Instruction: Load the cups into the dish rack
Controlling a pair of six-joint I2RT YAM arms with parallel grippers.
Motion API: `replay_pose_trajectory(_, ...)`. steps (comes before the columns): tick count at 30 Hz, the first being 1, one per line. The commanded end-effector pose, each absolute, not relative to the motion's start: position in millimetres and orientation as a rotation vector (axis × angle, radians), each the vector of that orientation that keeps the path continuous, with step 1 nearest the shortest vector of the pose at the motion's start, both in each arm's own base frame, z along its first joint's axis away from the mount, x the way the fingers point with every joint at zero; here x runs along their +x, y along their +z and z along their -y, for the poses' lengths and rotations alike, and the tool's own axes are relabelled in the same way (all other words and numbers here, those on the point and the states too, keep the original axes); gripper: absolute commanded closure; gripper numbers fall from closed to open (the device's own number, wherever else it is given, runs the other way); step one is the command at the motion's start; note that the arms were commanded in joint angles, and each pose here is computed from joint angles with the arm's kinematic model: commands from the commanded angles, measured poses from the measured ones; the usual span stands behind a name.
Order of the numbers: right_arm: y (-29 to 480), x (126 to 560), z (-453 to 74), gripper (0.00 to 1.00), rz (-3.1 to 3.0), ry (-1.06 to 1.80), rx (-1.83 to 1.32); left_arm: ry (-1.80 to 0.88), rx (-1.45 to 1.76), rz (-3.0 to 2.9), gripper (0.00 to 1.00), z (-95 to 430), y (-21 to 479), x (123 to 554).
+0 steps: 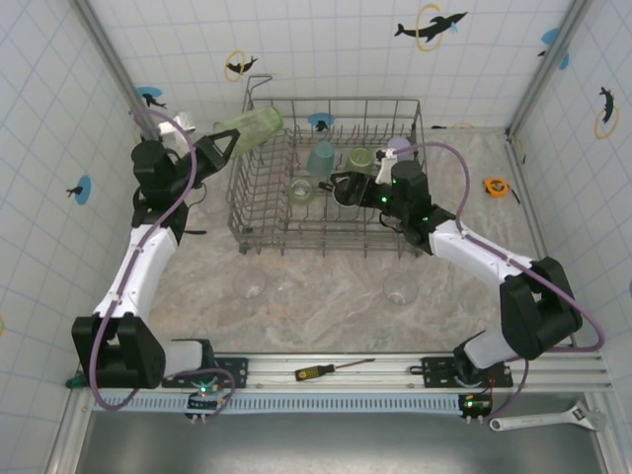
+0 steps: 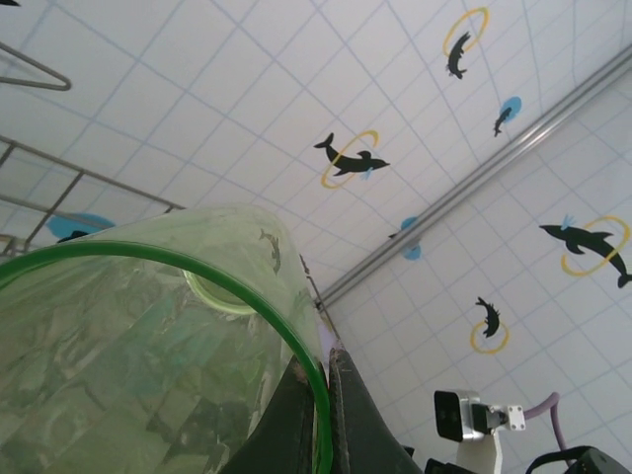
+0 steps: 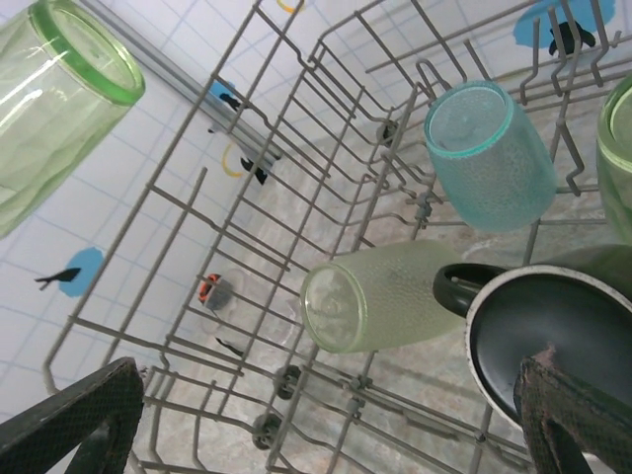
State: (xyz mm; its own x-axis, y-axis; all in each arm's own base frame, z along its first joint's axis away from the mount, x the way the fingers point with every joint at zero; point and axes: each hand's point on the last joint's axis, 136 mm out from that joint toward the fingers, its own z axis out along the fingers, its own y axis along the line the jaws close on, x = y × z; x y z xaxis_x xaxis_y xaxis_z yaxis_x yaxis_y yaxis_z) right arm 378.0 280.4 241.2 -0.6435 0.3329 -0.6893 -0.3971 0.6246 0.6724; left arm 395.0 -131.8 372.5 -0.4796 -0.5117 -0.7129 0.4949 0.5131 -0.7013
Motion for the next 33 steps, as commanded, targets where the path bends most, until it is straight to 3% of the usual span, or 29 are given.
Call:
replay_pose_trajectory(1, 281, 391, -284, 0.00, -1.884, 1.195, -0.040, -1.223, 0.106, -1.612, 1.00, 151, 399, 391)
replay_pose_trajectory(12, 312, 407, -265, 0.00, -1.759, 1.408, 0.158, -1.364, 0.244, -1.623, 1.00, 224, 384, 392)
replay_pose_trajectory(33, 304, 436, -236, 0.00, -1.644, 1.500, 0.614, -1.500, 0.391, -1.594, 1.00, 302, 379, 389)
